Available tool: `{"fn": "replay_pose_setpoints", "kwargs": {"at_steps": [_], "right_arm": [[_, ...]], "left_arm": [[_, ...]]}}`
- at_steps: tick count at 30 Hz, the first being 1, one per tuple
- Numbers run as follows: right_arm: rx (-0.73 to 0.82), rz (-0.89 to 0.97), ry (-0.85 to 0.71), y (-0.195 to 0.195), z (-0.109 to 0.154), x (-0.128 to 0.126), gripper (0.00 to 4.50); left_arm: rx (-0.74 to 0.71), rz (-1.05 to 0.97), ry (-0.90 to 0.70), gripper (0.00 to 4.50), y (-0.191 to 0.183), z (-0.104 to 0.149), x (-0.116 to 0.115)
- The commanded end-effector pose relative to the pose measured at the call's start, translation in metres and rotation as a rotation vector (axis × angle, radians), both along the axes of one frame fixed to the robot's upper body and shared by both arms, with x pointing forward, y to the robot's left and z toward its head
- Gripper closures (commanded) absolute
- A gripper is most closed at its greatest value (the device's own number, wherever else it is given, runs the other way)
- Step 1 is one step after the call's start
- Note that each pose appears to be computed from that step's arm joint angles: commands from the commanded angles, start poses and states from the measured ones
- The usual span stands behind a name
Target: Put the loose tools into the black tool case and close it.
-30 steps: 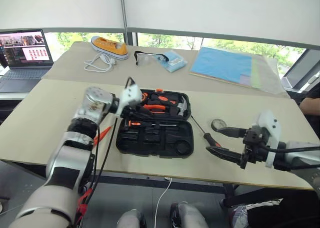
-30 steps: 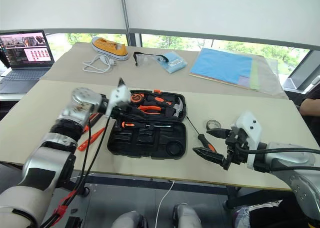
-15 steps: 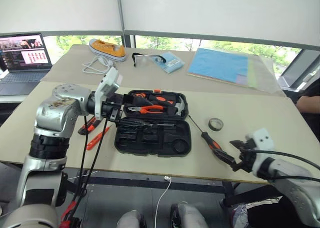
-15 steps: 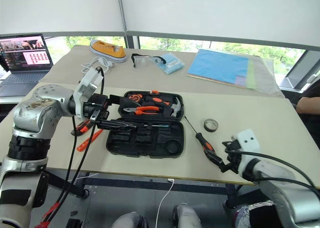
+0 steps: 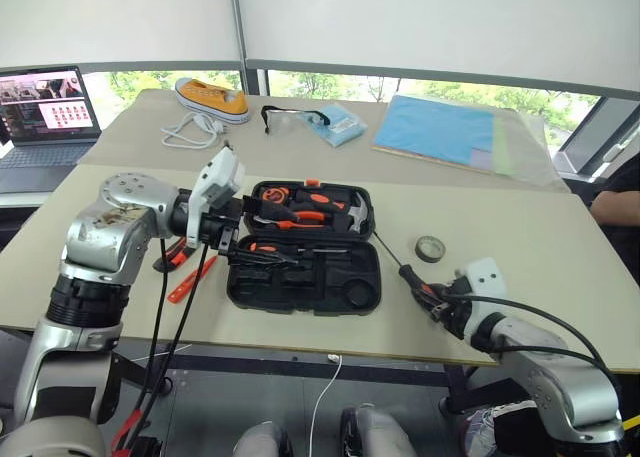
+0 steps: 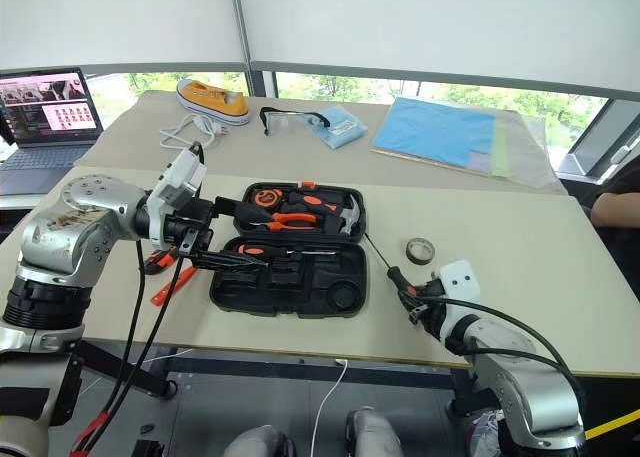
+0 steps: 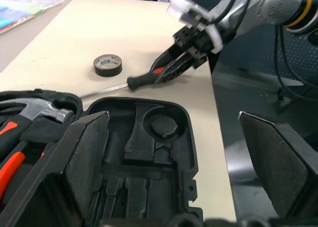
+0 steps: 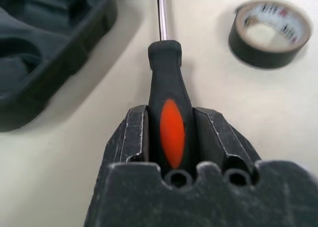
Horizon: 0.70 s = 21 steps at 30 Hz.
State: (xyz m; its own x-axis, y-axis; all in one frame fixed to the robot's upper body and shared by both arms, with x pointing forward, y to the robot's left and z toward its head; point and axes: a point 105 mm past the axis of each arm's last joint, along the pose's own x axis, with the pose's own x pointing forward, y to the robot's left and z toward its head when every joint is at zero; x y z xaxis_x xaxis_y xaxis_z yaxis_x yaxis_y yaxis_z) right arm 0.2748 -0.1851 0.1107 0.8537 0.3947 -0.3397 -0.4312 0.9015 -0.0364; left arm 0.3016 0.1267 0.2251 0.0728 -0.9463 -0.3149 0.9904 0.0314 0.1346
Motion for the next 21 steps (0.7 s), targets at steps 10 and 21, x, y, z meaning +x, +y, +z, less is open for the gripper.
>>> {"fn": "replay_pose_setpoints", "kwargs": {"at_steps": [10,21], "right_arm": [[0.033,0.454,-0.175,0.065,0.08,0.008,3.47],[-0.421,0.886,-0.286,0.104,0.045,0.049,3.47]], "left_arm": [[0.041,0.054,-0.01,0.0,0.032,0.011,-0.01],[0.103,0.141,0.002,0.0,0.057,0.002,-0.018]]}}
